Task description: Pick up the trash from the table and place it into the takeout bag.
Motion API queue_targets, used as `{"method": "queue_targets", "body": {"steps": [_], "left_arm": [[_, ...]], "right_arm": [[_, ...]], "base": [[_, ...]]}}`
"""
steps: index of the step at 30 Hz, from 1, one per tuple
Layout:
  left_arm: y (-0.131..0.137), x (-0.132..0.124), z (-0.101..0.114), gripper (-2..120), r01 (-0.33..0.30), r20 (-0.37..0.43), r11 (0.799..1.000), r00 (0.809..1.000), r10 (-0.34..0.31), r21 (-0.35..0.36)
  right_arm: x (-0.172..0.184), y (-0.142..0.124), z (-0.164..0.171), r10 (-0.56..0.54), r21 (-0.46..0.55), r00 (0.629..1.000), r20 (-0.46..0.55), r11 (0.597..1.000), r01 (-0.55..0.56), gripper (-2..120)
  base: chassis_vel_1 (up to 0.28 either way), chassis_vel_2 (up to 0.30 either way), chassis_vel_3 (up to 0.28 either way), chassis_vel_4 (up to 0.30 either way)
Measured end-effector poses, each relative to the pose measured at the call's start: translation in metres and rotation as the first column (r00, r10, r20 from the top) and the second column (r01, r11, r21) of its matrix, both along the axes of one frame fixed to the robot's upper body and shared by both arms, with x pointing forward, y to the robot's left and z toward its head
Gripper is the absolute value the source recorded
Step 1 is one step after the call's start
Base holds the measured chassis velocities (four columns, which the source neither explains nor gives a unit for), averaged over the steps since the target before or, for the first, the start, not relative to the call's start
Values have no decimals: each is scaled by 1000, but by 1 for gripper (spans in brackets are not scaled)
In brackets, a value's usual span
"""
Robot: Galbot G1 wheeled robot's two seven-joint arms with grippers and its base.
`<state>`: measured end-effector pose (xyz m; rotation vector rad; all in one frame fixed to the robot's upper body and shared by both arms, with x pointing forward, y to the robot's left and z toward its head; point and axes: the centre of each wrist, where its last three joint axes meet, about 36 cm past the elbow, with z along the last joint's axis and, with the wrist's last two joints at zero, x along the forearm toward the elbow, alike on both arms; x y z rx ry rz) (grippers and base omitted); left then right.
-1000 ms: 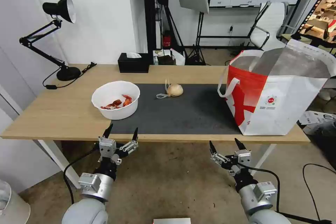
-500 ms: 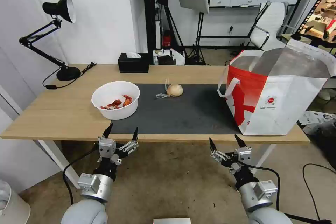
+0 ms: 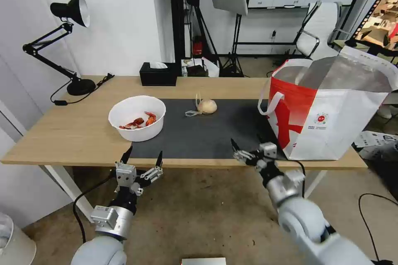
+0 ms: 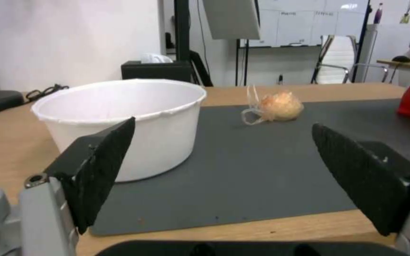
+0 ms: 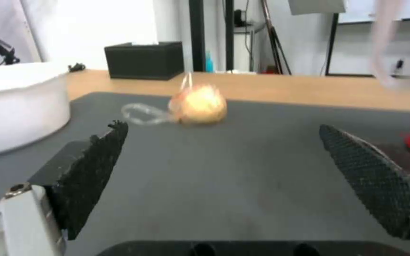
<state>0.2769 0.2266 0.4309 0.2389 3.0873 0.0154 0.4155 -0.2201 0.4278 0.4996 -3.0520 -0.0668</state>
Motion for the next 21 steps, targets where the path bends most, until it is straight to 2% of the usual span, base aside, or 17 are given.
{"method": "queue_targets", "body": {"steps": [1, 3, 4, 6, 8, 10, 12, 14, 21], "left_arm": [[0, 0, 0, 100, 0, 0, 1000, 1000, 0, 0], [-1, 0, 0, 100, -6, -19, 1000, 1000, 6, 0], [-1, 0, 0, 100, -6, -19, 1000, 1000, 6, 0], [-2, 0, 1, 100, -11, -34, 1000, 999, 11, -4], [-2, -1, 1, 100, -12, -36, 1000, 999, 12, -4], [-1, -1, -1, 100, -18, -40, 1000, 999, 18, -3], [-1, -1, -1, 100, -19, -41, 1000, 999, 19, -3], [0, -1, -2, 100, -25, -45, 1000, 999, 24, -4], [1, -3, -8, 100, -31, -51, 1000, 998, 31, -3]], "right_arm": [[0, 0, 0, 0, 0, 1000, 0, 1000, 0, 100], [29, 10, 2, 8, 1, 1000, -8, 1000, -8, 100], [29, 10, 2, 8, 1, 1000, -8, 1000, -8, 100], [64, 26, -1, 9, -6, 999, -33, 1000, -9, 100], [76, 30, -1, 6, -13, 999, -42, 1000, -6, 100], [116, 46, 6, -4, -27, 997, -82, 1000, 2, 100], [128, 51, 8, -9, -28, 995, -98, 1000, 6, 100], [165, 65, 13, -27, -38, 992, -123, 999, 22, 100], [212, 89, 10, -67, -103, 981, -181, 993, 49, 100]], "base": [[0, 0, 0, 0], [0, 0, 0, 0], [0, 0, 0, 0], [0, 0, 0, 0], [0, 0, 0, 0], [0, 0, 0, 0], [0, 0, 0, 0], [0, 0, 0, 0], [0, 0, 0, 0]]}}
